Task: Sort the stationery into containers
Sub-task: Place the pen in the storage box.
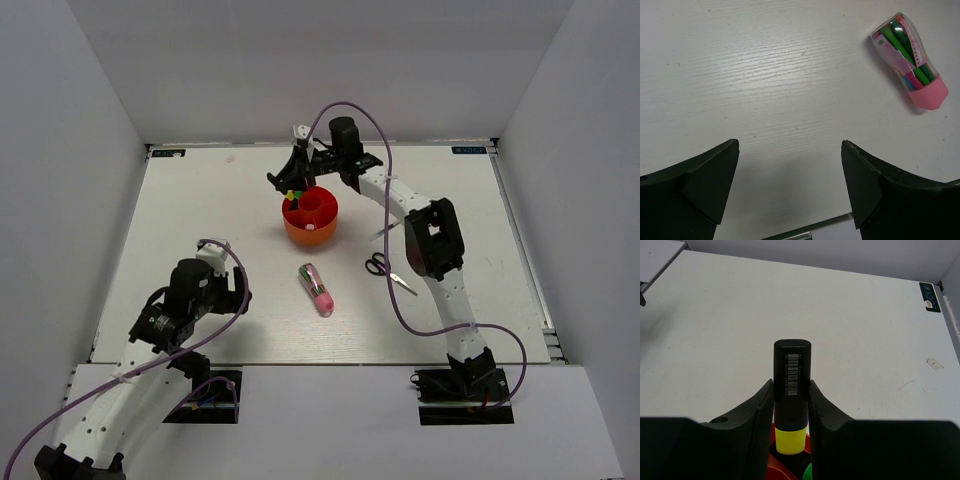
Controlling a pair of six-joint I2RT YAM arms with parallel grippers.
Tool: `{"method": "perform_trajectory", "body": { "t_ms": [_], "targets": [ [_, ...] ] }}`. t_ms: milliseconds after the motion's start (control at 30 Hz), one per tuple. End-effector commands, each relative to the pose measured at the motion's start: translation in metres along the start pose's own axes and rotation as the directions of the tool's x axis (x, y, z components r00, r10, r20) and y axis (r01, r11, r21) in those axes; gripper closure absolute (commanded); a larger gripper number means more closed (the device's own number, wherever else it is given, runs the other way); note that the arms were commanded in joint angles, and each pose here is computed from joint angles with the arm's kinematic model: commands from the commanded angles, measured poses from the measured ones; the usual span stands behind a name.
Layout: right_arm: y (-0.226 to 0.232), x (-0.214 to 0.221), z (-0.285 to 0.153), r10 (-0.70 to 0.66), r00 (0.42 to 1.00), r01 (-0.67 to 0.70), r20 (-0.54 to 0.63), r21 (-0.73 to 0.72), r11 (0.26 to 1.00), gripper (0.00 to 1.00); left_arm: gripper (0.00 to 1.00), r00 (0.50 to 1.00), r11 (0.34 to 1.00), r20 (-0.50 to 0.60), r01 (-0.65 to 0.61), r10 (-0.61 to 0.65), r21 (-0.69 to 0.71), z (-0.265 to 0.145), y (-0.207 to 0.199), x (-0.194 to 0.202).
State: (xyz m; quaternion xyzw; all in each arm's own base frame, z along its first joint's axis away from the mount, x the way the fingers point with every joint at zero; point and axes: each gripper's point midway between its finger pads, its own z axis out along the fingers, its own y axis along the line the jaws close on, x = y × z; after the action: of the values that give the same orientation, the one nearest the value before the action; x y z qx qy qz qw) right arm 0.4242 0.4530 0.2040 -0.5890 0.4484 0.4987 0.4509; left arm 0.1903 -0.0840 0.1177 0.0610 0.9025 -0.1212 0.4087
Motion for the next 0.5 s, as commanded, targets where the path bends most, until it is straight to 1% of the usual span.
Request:
{"method": "perform_trajectory", "body": {
  "t_ms": [0,167,467],
  "targets": [
    [-0.004,-0.012,-0.007,-0.057,0.998,0.058,0.032,-0.035,0.998,1.0,0.07,1.0,1.0,-0.004,-0.002,0.002,-0.015,0.001,0.004,0.001],
    [-0.006,-0.002,-0.008,-0.047,0.999,0.048,0.027,-0.039,0.998,1.0,0.07,1.0,1.0,-0.016,-0.005,0.005,-0.011,0.002,0.004,0.003],
    [-0.006,0.004,-0.003,-0.047,0.999,0.048,0.028,-0.059,0.997,1.0,0.07,1.0,1.0,-0.011,-0.001,0.001,-0.013,0.002,0.004,0.002]
  ]
}}
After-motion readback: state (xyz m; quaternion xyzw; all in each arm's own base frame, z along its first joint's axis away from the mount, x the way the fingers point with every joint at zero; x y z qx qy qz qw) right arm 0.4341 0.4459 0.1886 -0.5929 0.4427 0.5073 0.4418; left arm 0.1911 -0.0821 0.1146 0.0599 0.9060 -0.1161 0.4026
